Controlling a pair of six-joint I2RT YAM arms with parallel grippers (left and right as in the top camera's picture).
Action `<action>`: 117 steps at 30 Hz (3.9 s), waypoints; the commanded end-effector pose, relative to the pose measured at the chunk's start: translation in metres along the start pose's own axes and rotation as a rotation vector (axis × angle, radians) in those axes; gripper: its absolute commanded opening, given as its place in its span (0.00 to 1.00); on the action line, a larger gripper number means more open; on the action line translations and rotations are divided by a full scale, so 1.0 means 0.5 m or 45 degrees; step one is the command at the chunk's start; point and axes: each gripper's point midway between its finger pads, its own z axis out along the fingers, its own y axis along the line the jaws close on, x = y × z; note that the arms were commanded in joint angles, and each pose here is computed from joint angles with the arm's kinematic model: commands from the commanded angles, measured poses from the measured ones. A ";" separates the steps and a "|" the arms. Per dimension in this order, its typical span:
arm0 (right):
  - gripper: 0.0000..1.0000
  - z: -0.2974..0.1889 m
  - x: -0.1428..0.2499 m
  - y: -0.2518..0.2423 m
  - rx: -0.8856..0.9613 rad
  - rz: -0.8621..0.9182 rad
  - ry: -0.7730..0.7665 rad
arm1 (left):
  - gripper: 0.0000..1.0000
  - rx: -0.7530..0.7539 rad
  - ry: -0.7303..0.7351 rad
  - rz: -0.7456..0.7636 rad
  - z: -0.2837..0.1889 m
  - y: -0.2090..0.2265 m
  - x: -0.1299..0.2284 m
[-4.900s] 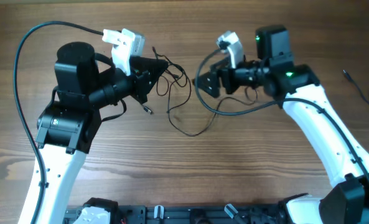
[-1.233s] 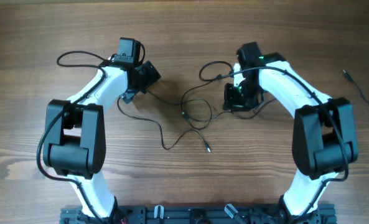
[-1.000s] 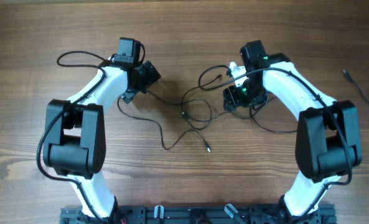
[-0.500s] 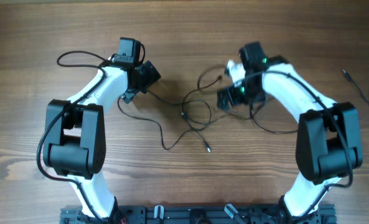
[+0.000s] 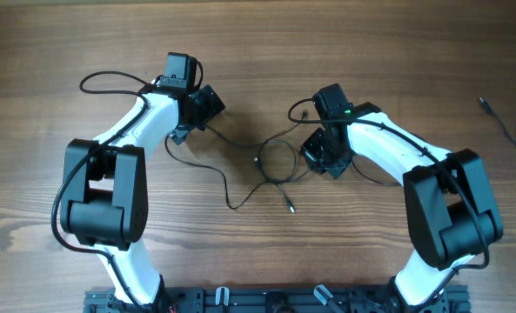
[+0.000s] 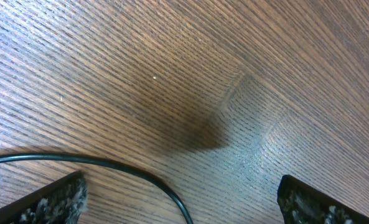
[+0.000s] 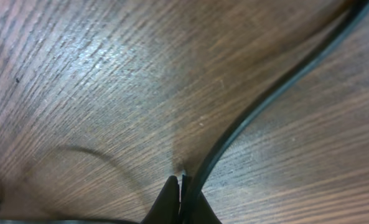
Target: Untangle cables
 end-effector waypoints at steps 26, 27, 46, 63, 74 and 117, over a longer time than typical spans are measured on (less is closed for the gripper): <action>0.04 -0.434 -0.271 -0.280 0.428 -0.062 -0.821 | 1.00 -0.133 0.234 -0.006 0.091 0.077 0.106; 0.04 -0.433 -0.281 -0.317 0.503 0.034 -0.820 | 1.00 -0.138 0.239 -0.007 0.091 0.079 0.108; 0.04 -0.434 -0.241 -0.021 -0.685 -0.756 -0.522 | 0.08 -0.552 0.104 -0.167 0.049 0.327 -0.014; 0.37 -0.150 -0.210 0.024 -0.313 -0.771 -0.198 | 0.14 -0.426 0.089 0.044 0.080 0.196 0.040; 1.00 -0.060 -0.169 -0.078 0.088 -0.619 -0.190 | 0.26 -0.406 0.067 0.043 0.083 0.189 0.032; 0.39 -0.483 -1.028 -0.438 0.116 -0.130 -1.474 | 0.56 -0.380 0.149 0.038 0.082 0.184 0.059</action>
